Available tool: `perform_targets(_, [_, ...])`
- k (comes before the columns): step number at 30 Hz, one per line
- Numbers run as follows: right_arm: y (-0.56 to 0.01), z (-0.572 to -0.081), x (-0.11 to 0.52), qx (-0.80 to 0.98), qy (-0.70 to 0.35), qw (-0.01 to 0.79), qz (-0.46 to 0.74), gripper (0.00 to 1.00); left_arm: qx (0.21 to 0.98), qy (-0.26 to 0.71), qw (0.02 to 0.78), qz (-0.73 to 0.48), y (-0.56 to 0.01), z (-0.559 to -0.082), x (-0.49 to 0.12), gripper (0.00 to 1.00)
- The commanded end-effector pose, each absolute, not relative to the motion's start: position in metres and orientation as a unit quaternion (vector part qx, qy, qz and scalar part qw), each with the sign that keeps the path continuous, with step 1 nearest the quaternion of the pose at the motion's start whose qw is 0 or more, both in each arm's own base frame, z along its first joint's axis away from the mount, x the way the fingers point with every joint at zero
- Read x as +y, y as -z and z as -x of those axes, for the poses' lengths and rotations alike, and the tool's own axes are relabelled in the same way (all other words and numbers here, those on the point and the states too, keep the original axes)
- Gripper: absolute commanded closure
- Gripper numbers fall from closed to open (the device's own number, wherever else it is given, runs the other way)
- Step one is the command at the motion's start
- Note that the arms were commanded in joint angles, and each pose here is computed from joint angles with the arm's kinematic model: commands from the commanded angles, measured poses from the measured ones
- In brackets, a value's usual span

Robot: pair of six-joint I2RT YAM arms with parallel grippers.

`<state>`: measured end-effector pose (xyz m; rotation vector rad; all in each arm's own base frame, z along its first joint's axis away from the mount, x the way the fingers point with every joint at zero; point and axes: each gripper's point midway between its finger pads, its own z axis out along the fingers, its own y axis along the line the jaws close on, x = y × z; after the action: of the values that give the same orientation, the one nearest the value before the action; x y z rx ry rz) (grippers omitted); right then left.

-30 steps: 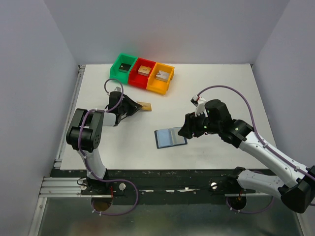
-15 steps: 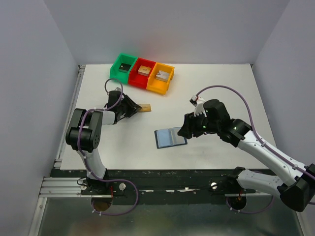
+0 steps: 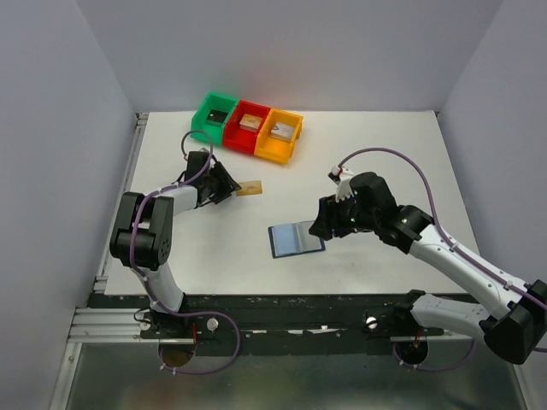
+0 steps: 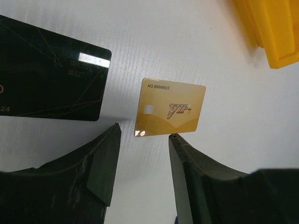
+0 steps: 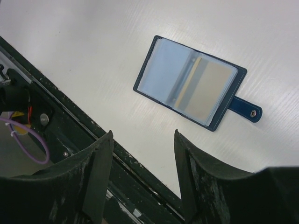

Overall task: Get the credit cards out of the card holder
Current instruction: Place the credit card at the center of the board, then remove the credit card from the card holder.

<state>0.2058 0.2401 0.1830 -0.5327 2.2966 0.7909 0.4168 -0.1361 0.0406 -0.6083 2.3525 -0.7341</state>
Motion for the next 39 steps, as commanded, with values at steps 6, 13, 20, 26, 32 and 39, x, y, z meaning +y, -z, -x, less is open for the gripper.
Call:
perform_targets(6, [-0.165,-0.239,0.197,0.91,-0.166,0.362,0.118,0.38,0.89,0.194,0.341,0.231,-0.074,-0.414,-0.098,0.39])
perform_targets(13, [-0.141,-0.255,0.186,0.921,-0.162,0.35,0.053,0.28,0.884,0.134,0.392,0.218,-0.108,-0.385,-0.094,0.32])
perform_targets(20, [-0.108,-0.262,0.188,0.934,-0.194,0.298,0.027,0.21,0.843,0.209,0.436,0.236,-0.129,-0.336,-0.123,0.01])
perform_targets(26, [-0.077,-0.267,0.181,0.942,-0.194,0.275,0.005,0.25,0.805,0.324,0.454,0.202,-0.144,-0.309,-0.15,0.01])
perform_targets(32, [-0.057,-0.271,0.185,0.948,-0.193,0.253,0.004,0.34,0.852,0.269,0.424,0.147,-0.125,-0.275,-0.17,0.01])
perform_targets(39, [-0.033,-0.275,0.187,0.958,-0.183,0.22,-0.007,0.44,0.874,0.239,0.388,0.169,-0.108,-0.259,-0.162,0.01])
